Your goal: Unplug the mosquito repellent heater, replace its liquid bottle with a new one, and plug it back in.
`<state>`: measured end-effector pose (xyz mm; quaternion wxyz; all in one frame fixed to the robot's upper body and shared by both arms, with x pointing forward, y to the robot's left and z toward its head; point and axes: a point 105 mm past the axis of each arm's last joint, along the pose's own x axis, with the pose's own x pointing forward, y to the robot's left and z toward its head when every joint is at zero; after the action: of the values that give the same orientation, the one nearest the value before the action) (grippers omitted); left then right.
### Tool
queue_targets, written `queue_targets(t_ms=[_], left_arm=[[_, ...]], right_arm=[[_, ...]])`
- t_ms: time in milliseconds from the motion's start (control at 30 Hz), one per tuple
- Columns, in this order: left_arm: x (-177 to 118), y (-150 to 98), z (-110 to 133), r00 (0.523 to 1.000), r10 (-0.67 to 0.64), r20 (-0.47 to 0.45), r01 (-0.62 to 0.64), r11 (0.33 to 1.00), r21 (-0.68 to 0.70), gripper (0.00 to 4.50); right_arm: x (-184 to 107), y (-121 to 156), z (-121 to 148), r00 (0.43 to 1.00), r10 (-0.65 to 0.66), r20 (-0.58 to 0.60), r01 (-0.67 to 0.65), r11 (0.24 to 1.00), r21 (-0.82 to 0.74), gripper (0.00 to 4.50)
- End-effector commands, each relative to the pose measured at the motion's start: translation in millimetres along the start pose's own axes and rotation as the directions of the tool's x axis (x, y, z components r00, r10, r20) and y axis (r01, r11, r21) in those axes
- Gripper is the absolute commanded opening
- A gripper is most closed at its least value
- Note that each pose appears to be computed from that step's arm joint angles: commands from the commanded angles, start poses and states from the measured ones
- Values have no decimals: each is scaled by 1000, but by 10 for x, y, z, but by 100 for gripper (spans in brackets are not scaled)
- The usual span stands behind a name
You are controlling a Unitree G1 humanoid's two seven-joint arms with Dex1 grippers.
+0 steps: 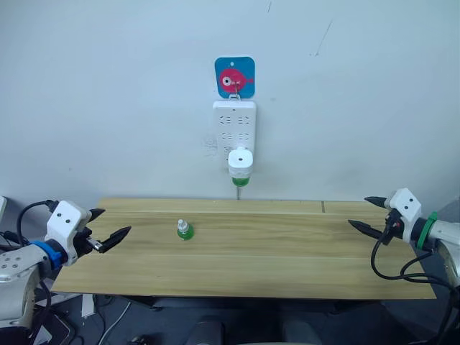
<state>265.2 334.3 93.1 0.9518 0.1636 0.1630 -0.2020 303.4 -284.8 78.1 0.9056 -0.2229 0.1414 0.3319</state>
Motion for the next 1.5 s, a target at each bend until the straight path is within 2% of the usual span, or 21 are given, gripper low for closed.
queue_targets(t_ms=[33, 333, 467, 667, 767, 867, 933, 1100, 1500], left_arm=[[48, -10, 295, 995, -19, 97, 18, 1000, 5, 450], [310, -170, 912, 959, -136, 249, 135, 991, 18, 450], [409, -200, 1094, 945, -167, 282, 160, 986, 48, 450], [556, -301, 1282, 922, -222, 317, 216, 975, 53, 450], [647, -360, 1331, 911, -249, 329, 251, 967, 37, 450], [744, -383, 1362, 904, -265, 336, 271, 962, 31, 393], [781, -388, 1377, 901, -270, 338, 277, 961, 29, 335], [958, -353, 1465, 900, -247, 359, 259, 966, 18, 335], [1175, -467, 1723, 853, -325, 408, 332, 942, 57, 335]], right_arm=[[-41, -8, 326, 993, -34, 113, 38, 999, -31, 446], [-152, 562, 1132, 946, -13, 323, -5, 999, 54, 446], [-216, 833, 1387, 939, 1, 344, -42, 993, 113, 446], [-267, 1089, 1696, 919, 79, 386, -111, 992, 61, 446], [-254, 1182, 1790, 910, 107, 400, -138, 989, 49, 446], [-231, 1261, 1872, 901, 119, 418, -151, 988, 45, 450], [-220, 1283, 1892, 900, 120, 420, -153, 987, 46, 450], [-181, 1338, 1942, 893, 109, 436, -148, 987, 57, 450], [-186, 1444, 1971, 891, 97, 444, -146, 986, 76, 450]])
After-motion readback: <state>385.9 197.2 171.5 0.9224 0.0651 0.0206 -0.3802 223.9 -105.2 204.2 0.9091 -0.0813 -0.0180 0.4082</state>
